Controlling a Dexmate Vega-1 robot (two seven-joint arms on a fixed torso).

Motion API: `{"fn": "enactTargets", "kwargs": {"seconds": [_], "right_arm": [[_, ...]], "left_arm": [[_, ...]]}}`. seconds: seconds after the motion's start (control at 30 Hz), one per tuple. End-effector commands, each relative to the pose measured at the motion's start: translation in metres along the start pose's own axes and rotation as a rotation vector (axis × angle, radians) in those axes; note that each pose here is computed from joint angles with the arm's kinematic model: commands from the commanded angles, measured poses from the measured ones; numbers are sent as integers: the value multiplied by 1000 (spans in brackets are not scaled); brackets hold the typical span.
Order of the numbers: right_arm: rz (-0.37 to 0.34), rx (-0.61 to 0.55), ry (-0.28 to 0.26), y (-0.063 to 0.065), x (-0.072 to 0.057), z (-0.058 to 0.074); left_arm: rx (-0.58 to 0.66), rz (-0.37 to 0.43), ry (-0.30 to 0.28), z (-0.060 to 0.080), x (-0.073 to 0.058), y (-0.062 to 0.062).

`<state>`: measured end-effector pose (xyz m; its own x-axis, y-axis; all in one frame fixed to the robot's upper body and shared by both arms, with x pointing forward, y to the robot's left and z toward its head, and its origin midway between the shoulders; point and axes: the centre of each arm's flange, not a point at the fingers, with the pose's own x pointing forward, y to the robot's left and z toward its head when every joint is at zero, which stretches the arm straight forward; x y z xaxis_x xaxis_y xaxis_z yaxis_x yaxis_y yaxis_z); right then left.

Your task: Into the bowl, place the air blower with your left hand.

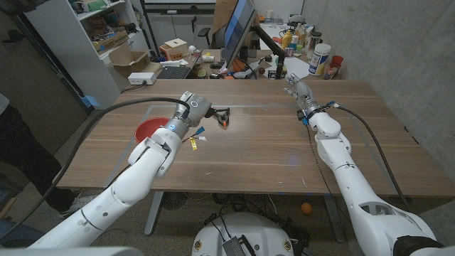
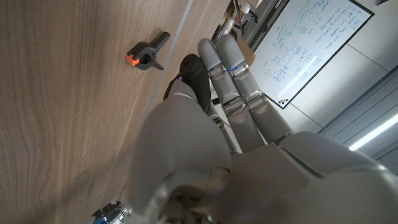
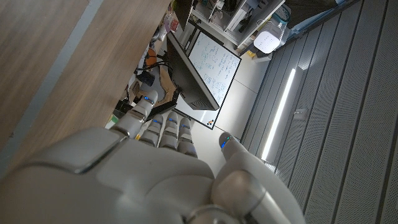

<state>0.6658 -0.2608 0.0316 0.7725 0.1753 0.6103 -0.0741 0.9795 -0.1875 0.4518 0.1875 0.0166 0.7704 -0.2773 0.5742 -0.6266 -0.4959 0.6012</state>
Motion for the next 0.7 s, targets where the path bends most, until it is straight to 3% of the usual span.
{"fn": "enactTargets", "kwargs": {"seconds": [0.03, 0.33, 0.7], "right_arm": [[19, -4, -18, 5, 14, 8], [36, -3, -19, 11, 21, 8], [31, 0, -21, 7, 17, 8]], "left_arm": [[-37, -39, 120, -18, -11, -5], [-60, -102, 215, -33, -11, -18], [-51, -161, 281, -42, -4, -24]]}}
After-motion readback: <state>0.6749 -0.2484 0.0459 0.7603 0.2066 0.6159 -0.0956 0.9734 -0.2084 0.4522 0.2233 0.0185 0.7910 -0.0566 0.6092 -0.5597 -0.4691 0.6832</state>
